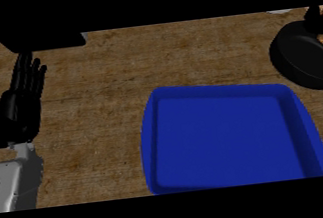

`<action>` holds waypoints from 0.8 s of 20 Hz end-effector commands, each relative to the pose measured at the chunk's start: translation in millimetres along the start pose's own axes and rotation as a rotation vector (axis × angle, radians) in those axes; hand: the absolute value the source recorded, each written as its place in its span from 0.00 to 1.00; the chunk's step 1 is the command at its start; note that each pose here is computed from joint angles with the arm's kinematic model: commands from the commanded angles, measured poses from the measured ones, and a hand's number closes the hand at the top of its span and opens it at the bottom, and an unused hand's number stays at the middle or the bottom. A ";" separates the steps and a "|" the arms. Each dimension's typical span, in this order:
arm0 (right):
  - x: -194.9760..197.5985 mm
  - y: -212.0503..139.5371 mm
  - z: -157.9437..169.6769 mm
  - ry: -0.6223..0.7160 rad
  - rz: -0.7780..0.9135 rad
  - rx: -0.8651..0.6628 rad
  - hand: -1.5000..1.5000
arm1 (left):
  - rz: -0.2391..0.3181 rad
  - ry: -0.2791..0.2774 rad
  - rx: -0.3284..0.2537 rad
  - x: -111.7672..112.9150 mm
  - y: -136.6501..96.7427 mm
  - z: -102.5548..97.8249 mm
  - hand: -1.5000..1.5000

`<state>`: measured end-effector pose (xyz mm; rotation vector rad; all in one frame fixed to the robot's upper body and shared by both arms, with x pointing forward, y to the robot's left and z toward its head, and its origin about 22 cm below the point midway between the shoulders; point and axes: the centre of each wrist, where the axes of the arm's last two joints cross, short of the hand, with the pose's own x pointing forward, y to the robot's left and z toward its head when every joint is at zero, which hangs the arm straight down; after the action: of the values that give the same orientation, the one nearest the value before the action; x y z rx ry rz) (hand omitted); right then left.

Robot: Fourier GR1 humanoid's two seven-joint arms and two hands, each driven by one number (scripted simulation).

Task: Pick the croissant from the tray and place it in the pot

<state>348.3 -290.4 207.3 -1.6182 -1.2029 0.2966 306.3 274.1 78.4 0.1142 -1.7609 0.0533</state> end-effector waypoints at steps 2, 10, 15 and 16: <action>-57.4 2.8 -39.7 0.006 -0.043 -0.004 1.00 | -0.003 -0.009 -0.001 -7.2 -2.2 6.2 0.50; -93.3 37.9 -58.2 -0.003 0.000 0.034 1.00 | -0.004 -0.017 -0.006 -0.8 4.9 -1.6 0.50; -124.9 65.1 -62.9 0.039 0.037 0.135 1.00 | 0.026 -0.007 -0.022 5.1 -5.1 -5.0 0.50; -138.3 72.0 -65.9 0.055 0.085 0.157 1.00 | 0.014 -0.001 -0.042 3.4 -13.1 9.0 0.50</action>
<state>368.0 -416.2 145.7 -1.5610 -1.1324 0.3442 304.4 263.9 80.1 0.0936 -1.7658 0.0402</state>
